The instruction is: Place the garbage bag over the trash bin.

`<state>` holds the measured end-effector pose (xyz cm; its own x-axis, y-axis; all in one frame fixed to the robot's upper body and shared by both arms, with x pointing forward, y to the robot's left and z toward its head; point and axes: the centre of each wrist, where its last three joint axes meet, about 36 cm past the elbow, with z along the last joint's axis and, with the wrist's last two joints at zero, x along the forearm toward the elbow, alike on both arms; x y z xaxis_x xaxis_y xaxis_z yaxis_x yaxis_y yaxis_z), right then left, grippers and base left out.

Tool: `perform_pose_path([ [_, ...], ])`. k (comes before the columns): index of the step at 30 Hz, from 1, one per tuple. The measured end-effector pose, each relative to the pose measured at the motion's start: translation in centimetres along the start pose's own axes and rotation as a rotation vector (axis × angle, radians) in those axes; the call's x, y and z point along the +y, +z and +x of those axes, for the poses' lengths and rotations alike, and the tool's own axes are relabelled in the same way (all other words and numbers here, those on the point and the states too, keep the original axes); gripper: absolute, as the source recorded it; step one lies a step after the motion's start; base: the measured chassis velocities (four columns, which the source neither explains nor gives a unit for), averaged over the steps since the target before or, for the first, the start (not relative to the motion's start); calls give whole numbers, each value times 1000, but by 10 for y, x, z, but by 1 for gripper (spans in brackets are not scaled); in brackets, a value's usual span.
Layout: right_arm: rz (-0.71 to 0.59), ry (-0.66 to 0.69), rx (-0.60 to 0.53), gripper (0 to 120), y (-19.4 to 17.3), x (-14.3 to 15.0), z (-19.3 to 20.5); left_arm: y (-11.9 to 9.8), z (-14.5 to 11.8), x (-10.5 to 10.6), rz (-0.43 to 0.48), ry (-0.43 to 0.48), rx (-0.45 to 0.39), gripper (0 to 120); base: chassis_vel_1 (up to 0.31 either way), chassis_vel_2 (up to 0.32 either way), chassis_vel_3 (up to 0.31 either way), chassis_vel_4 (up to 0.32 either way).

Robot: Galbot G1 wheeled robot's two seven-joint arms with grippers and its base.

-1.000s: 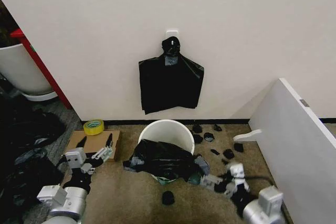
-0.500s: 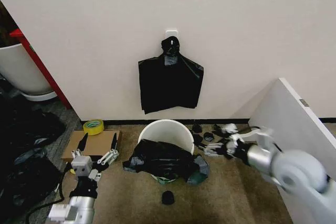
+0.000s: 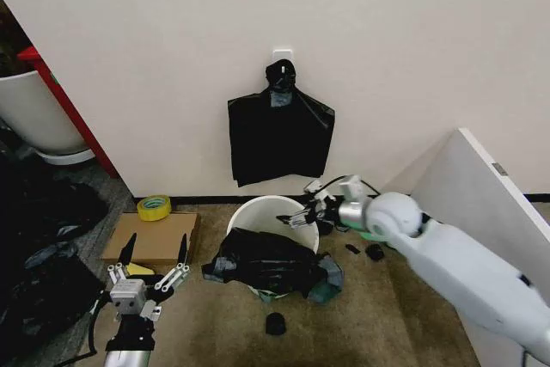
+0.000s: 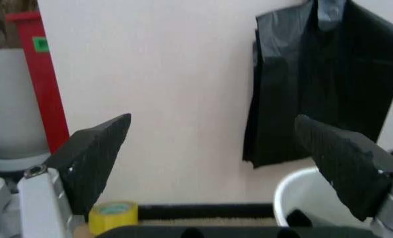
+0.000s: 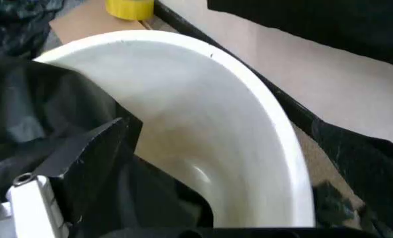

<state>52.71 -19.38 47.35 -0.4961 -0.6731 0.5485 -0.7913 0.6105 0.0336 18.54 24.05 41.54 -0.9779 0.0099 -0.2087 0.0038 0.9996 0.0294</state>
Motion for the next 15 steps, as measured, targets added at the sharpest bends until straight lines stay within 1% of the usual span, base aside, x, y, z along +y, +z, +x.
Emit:
perform_pose_path([
  [2, 10, 2, 8, 100, -2, -3, -11, 2, 5, -4, -12, 3, 5, 98, 0, 0, 0, 0],
  [4, 14, 5, 17, 98, -3, -5, -22, 3, 9, -7, -18, -1, 13, 98, 0, 0, 0, 0],
  [5, 19, -1, 23, 95, -4, -6, -27, 4, 12, -7, -25, 1, 18, 98, 0, 0, 0, 0],
  [6, 19, -1, 23, 95, -4, -6, -27, 4, 12, -7, -25, 1, 18, 98, 0, 0, 0, 0],
  [8, 30, -6, 25, 89, -6, -8, -29, 4, 16, -7, -34, 5, 21, 98, 0, 0, 0, 0],
  [9, 42, -10, 25, 84, -7, -9, -33, 5, 20, -7, -41, 11, 27, 98, 0, 0, 0, 0],
  [10, 45, -11, 25, 82, -8, -10, -34, 5, 22, -7, -42, 13, 29, 98, 0, 0, 0, 0],
  [11, 49, -11, 22, 74, -11, -13, -38, 5, 25, -7, -43, 14, 33, 97, 0, 0, 0, 0],
  [13, 50, -9, 21, 72, -11, -15, -39, 5, 25, -7, -43, 14, 34, 97, 0, 0, 0, 0],
  [15, 52, -3, 24, 63, -12, -21, -44, 5, 26, -8, -40, 13, 37, 97, 0, 0, 0, 0],
])
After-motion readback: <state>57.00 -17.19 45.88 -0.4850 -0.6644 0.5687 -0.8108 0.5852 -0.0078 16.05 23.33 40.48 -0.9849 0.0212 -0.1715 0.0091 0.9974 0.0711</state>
